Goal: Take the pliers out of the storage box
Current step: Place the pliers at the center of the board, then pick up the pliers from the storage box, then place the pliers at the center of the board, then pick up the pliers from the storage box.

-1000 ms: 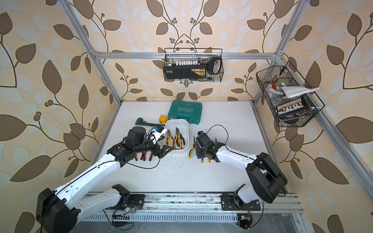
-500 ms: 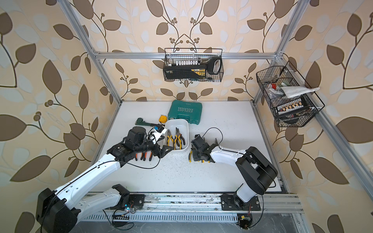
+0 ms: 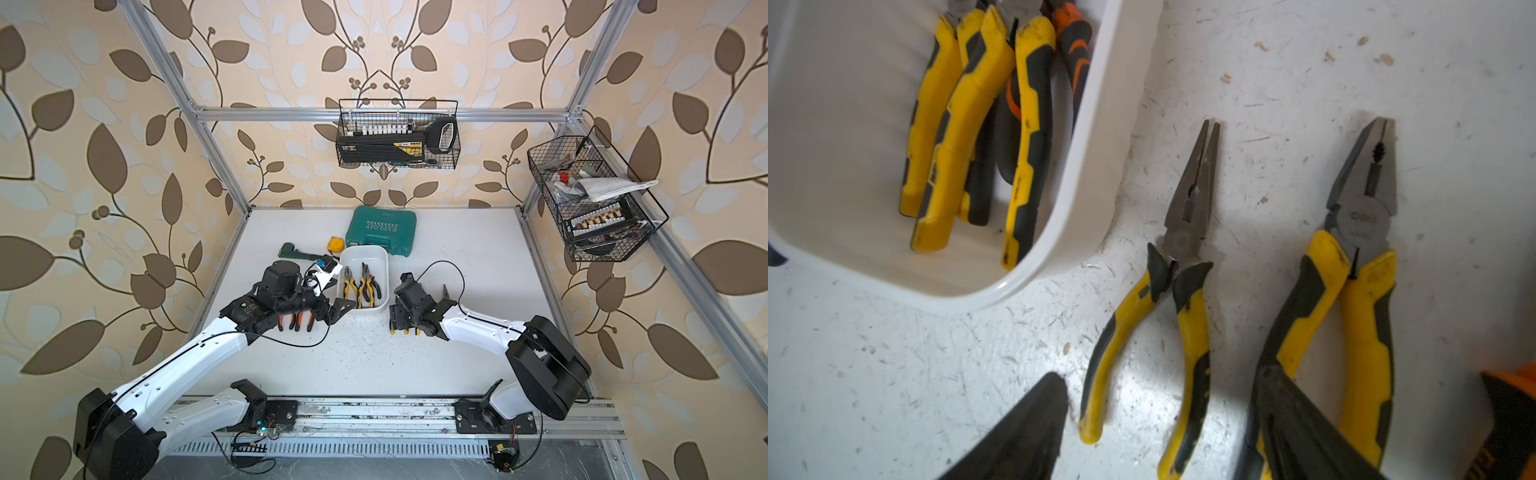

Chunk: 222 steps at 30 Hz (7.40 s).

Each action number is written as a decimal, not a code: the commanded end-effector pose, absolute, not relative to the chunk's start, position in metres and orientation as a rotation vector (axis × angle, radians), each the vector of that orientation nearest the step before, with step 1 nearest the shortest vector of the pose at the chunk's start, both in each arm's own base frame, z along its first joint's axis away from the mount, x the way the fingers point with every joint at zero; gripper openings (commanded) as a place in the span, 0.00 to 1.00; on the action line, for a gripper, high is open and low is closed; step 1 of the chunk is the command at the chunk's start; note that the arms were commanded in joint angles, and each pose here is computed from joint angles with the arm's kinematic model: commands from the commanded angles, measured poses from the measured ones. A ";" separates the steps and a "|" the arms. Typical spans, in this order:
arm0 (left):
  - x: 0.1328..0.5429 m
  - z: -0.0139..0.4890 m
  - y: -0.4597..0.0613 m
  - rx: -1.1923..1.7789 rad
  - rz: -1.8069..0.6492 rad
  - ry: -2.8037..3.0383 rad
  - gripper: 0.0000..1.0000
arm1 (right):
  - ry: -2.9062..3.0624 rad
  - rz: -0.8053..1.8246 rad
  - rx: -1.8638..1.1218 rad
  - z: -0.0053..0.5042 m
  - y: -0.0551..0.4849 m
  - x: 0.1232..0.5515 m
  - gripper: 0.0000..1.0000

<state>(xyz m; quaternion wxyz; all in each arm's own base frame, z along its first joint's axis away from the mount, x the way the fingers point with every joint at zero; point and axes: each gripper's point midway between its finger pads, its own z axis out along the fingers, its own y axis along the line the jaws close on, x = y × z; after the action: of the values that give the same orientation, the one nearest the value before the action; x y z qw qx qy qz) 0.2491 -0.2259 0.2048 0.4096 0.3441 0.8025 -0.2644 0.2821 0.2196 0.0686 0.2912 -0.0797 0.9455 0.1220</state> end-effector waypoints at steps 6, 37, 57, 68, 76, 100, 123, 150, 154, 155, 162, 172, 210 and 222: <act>0.251 0.224 -0.200 0.695 -0.562 1.971 0.99 | 2.403 0.321 -0.159 0.122 0.227 0.307 0.84; 0.203 0.200 -0.184 0.991 -0.484 1.946 0.99 | 2.714 0.118 -0.173 0.042 0.340 0.423 0.51; 0.204 0.202 -0.184 0.989 -0.485 1.941 0.99 | 2.758 0.093 -0.222 0.027 0.338 0.427 0.45; 0.205 0.200 -0.184 0.990 -0.478 1.943 0.99 | 2.694 0.120 -0.219 0.067 0.336 0.427 0.19; 0.206 0.202 -0.185 0.986 -0.485 1.940 0.99 | 2.624 0.175 -0.218 0.108 0.335 0.426 0.07; 0.208 0.204 -0.192 0.981 -0.526 1.942 0.99 | 2.499 0.426 -0.199 0.176 0.335 0.429 0.00; 0.233 0.225 -0.222 0.936 -0.637 1.910 0.99 | 2.448 0.516 -0.125 0.259 0.275 0.426 0.00; 0.235 0.227 -0.409 1.253 -0.862 1.651 0.99 | 2.736 -0.254 -0.025 0.178 0.017 0.348 0.00; 0.227 0.228 -0.418 1.285 -0.898 1.633 0.99 | 2.803 -0.289 -0.004 0.153 0.002 0.353 0.00; 0.225 0.228 -0.418 1.289 -0.902 1.636 0.99 | 2.824 -0.293 0.009 0.145 -0.002 0.354 0.00; 0.225 0.224 -0.409 1.294 -0.855 1.634 0.99 | 2.946 -0.248 0.039 0.096 -0.002 0.361 0.00; 0.224 0.219 -0.406 1.300 -0.844 1.639 0.99 | 3.063 -0.199 0.077 0.041 0.004 0.365 0.00; 0.224 0.201 -0.174 0.496 -0.262 2.203 0.99 | 2.559 0.221 -0.449 0.145 0.269 0.390 0.49; 0.216 0.195 -0.149 0.374 -0.238 2.219 0.99 | 2.691 -0.102 -0.637 0.070 0.295 0.408 0.28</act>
<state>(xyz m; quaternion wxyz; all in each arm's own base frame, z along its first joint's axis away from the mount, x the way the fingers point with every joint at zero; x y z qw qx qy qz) 0.2124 -0.1551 0.1973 0.4247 0.1654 0.8834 -0.1085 0.4072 0.3154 0.0818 0.2095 -0.2163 0.9533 0.0247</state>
